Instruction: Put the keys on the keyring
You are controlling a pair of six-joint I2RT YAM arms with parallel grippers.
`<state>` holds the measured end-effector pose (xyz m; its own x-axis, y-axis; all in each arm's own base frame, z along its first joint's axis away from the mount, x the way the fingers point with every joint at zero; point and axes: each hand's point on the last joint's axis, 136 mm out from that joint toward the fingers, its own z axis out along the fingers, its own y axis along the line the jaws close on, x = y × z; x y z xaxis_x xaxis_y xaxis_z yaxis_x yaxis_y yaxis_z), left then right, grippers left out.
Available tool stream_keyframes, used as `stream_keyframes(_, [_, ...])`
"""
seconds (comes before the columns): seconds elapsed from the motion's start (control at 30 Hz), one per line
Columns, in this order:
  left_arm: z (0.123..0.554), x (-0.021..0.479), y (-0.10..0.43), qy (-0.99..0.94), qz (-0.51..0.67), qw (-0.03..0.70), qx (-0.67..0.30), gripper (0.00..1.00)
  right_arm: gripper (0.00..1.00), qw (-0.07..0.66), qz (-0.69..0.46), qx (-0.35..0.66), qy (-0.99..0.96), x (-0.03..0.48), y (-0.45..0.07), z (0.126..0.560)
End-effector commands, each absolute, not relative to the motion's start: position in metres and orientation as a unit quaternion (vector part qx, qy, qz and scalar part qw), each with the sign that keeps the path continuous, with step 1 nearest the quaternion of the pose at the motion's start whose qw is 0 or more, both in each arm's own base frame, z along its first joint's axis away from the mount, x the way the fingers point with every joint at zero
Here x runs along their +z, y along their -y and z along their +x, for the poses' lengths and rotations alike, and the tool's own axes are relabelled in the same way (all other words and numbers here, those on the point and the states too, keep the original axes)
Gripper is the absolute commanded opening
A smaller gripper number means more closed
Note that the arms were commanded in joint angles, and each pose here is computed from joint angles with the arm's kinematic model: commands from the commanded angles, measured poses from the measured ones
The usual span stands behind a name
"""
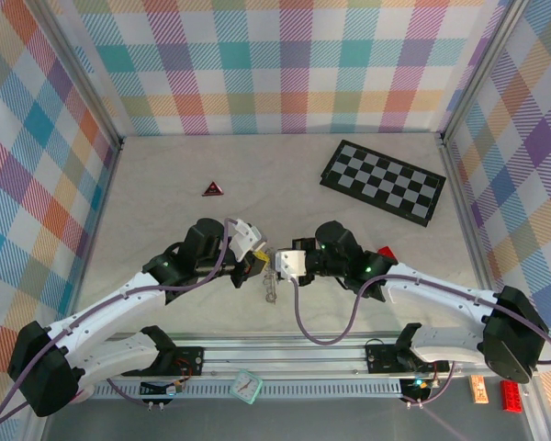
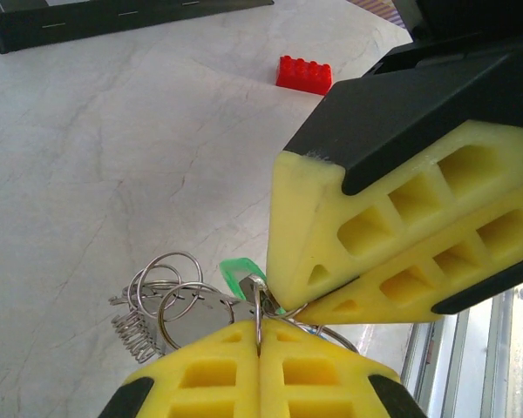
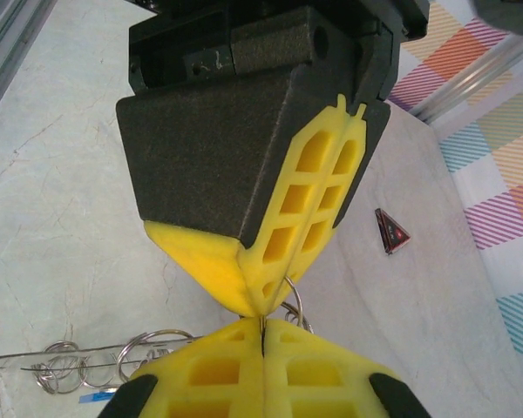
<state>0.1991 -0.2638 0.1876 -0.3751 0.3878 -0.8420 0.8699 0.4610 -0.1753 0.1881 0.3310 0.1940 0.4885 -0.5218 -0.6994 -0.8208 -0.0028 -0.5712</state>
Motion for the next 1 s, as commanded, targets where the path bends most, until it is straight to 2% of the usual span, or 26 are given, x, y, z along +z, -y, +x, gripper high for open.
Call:
stream_keyframes(0.0, [0.199, 0.212, 0.272, -0.745, 0.413, 0.401, -0.337, 0.0, 0.0, 0.543, -0.685, 0.141, -0.464, 0.213, -0.334, 0.188])
stream_keyframes(0.27, [0.198, 0.213, 0.272, -0.744, 0.413, 0.402, -0.338, 0.0, 0.0, 0.557, -0.678, 0.13, -0.461, 0.219, -0.33, 0.189])
stream_keyframes(0.97, [0.198, 0.215, 0.272, -0.743, 0.412, 0.404, -0.34, 0.0, 0.0, 0.53, -0.695, 0.14, -0.466, 0.207, -0.332, 0.185])
